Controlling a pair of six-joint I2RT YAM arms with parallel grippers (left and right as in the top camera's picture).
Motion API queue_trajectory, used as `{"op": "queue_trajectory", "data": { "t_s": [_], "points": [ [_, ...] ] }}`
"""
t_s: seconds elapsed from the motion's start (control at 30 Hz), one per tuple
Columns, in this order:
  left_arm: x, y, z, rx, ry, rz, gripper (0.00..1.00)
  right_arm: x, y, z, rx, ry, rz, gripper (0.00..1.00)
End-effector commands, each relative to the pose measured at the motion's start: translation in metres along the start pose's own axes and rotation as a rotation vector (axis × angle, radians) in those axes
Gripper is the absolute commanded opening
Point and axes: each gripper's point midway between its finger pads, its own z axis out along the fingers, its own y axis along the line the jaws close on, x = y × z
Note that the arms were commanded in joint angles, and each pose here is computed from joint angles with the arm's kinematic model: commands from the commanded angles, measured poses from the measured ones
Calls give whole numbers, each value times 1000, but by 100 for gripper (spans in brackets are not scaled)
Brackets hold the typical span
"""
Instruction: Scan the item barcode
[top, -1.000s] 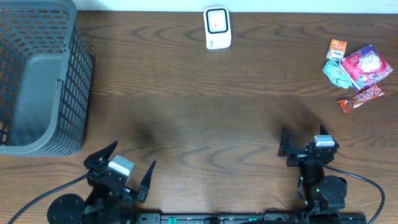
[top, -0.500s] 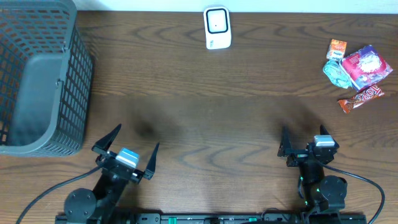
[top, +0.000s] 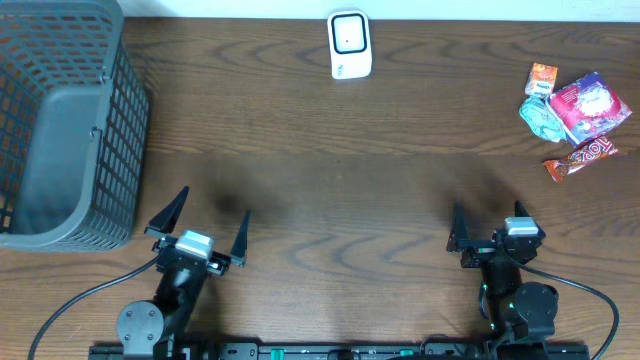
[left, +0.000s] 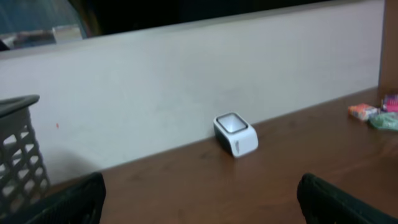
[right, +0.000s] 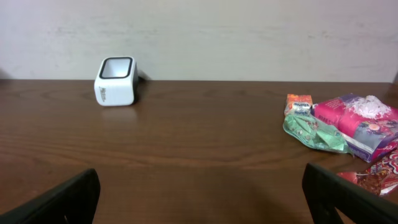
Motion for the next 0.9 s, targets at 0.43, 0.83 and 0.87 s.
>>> {"op": "queue_trajectory", "data": {
  "t_s": [0.43,0.83,0.87],
  "points": [
    [34,25,2,-152,-5,-202,98,0,-1,0,2,0,15,99],
    [102,29,-9,-240,263,-295,98,0,-1,0,2,0,15,99],
    [106,33,-11,-268,274,-319,98,0,-1,0,2,0,15,99]
  ]
}}
